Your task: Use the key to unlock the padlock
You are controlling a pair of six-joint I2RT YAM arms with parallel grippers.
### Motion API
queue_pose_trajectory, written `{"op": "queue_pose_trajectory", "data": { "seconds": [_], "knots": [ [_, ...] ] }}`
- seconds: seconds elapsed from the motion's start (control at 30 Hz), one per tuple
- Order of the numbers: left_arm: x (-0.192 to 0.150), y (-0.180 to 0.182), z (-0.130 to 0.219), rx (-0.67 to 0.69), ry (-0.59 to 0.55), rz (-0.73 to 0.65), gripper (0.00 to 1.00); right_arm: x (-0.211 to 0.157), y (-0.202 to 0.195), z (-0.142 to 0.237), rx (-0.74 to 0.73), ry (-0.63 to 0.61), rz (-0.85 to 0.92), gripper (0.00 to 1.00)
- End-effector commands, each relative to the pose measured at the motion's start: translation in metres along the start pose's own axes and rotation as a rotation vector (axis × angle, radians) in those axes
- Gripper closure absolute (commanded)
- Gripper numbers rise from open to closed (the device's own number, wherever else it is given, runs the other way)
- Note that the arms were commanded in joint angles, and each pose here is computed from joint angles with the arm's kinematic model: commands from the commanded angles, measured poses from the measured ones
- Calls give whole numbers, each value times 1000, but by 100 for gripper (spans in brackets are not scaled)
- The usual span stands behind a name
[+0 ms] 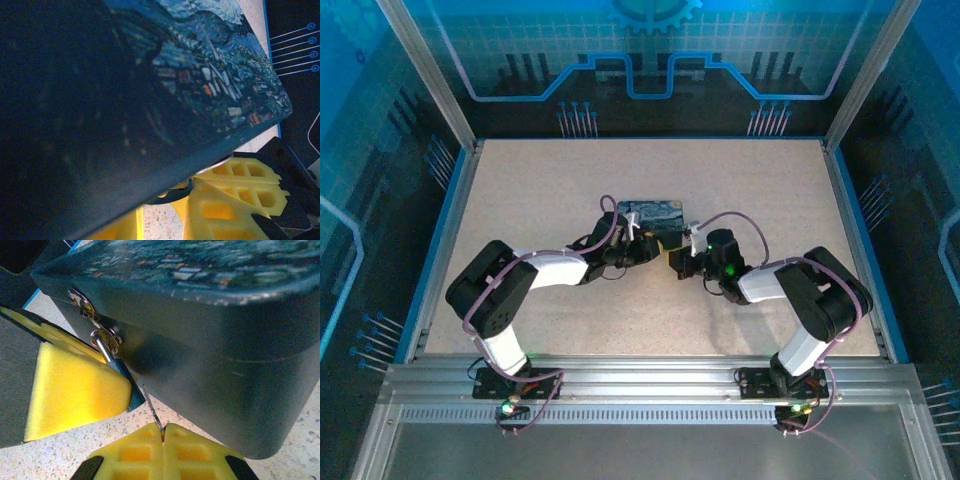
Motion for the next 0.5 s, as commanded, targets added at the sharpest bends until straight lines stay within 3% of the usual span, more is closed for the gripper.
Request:
{"op": "queue_pose_trajectory", "data": {
  "seconds": [0.0,0.47],
  "knots": [
    [8,-26,7,-79,-21,-24,83,7,8,-3,39,-29,6,100],
    [9,-28,8,-87,-27,-18,83,-13,-2,11,11,3,-7,100]
  ]
}}
Point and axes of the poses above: each hand's point on the last joint's axis, 136 mm out from that joint toward the fingers, its own z axis back along the fingers, its own y axis along the line the jaws close on, x = y × z, the point moved 2 cm from there along z, back along the fingers
